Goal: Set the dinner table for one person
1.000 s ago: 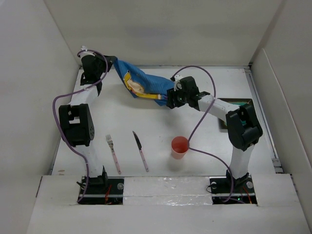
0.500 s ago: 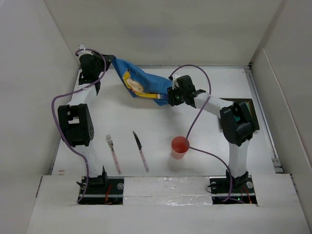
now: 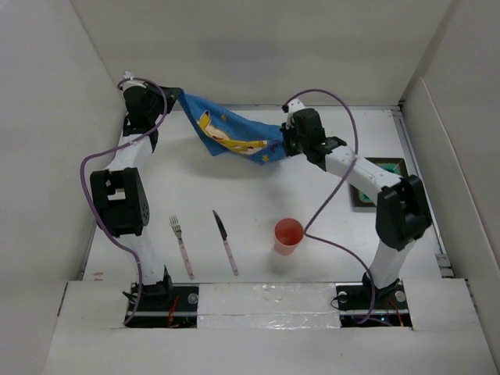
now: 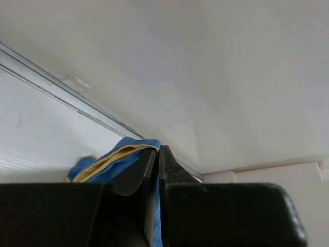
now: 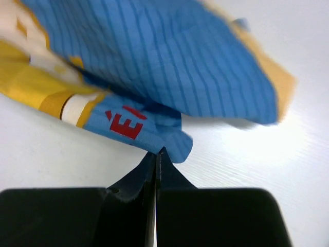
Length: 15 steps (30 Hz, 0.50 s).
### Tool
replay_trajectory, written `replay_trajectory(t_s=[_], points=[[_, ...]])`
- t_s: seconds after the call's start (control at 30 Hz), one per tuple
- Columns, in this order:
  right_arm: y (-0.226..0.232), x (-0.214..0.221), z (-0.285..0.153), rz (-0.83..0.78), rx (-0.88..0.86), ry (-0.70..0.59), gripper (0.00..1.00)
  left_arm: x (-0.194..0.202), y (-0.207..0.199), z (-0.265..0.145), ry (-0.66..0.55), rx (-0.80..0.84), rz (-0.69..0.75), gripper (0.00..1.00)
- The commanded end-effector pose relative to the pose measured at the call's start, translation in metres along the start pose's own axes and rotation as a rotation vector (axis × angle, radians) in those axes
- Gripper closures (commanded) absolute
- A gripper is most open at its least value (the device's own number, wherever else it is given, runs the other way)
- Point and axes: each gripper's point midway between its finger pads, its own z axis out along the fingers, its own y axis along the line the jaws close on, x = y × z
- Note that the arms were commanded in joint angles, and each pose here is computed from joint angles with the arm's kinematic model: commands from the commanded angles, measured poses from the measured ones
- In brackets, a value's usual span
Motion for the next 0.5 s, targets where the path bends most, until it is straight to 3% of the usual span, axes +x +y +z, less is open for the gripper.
replay_trajectory(t_s=[0.0,0.17,0.27,0.47], points=[[-0.024,-0.095,-0.088,0.026,0.149,-0.258,1.00,-0.051,-0.092,-0.045,-0.108,0.201,0.029,1.00],[-0.063,-0.152,-0.202,0.095,0.298,-0.446,1.00,-0.073,-0.162,-0.105,-0.191,0.320,0.079,1.00],[-0.077,-0.165,-0.253,0.132,0.359,-0.522,1.00,-0.077,-0.190,-0.145,-0.235,0.386,0.082,1.00],[-0.082,-0.181,-0.317,0.174,0.379,-0.641,1.00,-0.073,-0.219,-0.200,-0.277,0.485,0.070,1.00]])
